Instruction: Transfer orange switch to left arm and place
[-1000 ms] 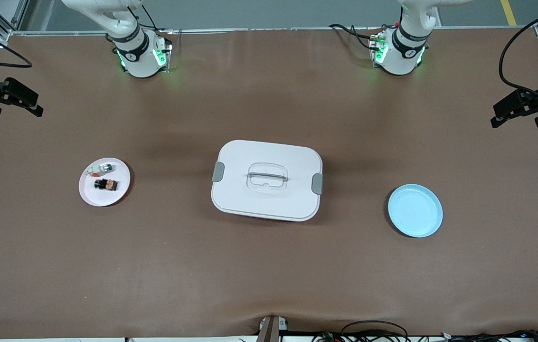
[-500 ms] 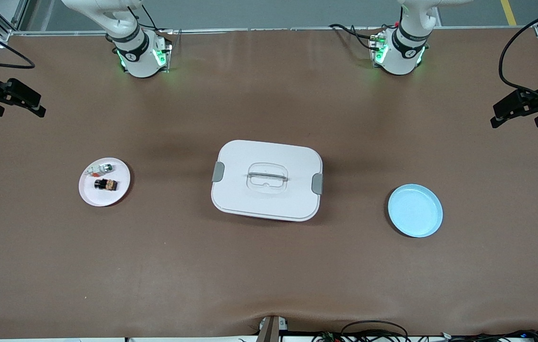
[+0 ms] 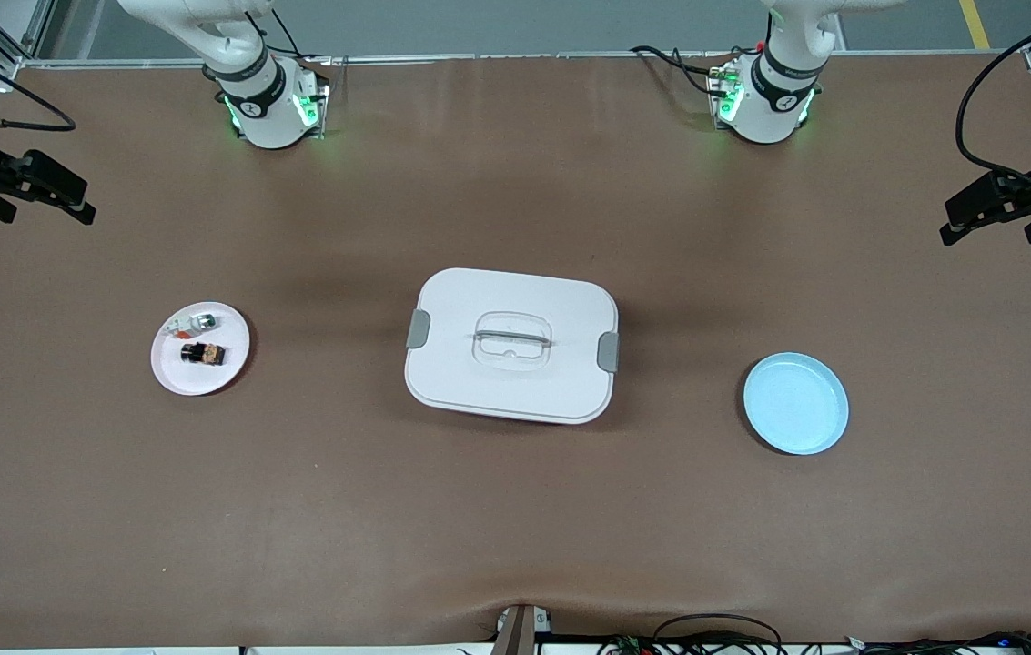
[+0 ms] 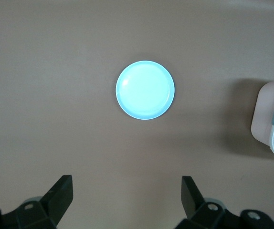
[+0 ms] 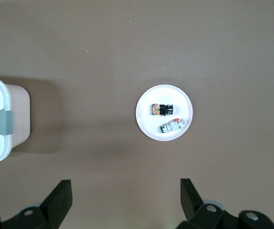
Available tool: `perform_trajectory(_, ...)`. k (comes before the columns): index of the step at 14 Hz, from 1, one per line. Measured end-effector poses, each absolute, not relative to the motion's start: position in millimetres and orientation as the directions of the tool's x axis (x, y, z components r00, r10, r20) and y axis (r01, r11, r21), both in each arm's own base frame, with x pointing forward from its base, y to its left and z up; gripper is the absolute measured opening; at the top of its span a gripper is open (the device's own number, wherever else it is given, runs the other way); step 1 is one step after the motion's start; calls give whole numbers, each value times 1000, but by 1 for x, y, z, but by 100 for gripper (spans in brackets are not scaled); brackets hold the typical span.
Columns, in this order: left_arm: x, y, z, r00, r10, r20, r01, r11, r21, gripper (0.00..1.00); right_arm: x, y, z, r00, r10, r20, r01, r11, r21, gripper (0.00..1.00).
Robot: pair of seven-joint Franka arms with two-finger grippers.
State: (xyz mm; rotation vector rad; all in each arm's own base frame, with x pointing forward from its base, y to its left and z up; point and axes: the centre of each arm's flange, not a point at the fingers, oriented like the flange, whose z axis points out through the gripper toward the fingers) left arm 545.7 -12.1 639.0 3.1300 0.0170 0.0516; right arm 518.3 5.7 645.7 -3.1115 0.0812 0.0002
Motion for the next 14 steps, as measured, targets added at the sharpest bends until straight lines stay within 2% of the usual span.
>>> perform_trajectory(14, 546, -12, 639, 999, 11, 33, 11, -1000, 11, 100, 518, 1, 646, 999, -34, -1, -34, -999, -30, 100)
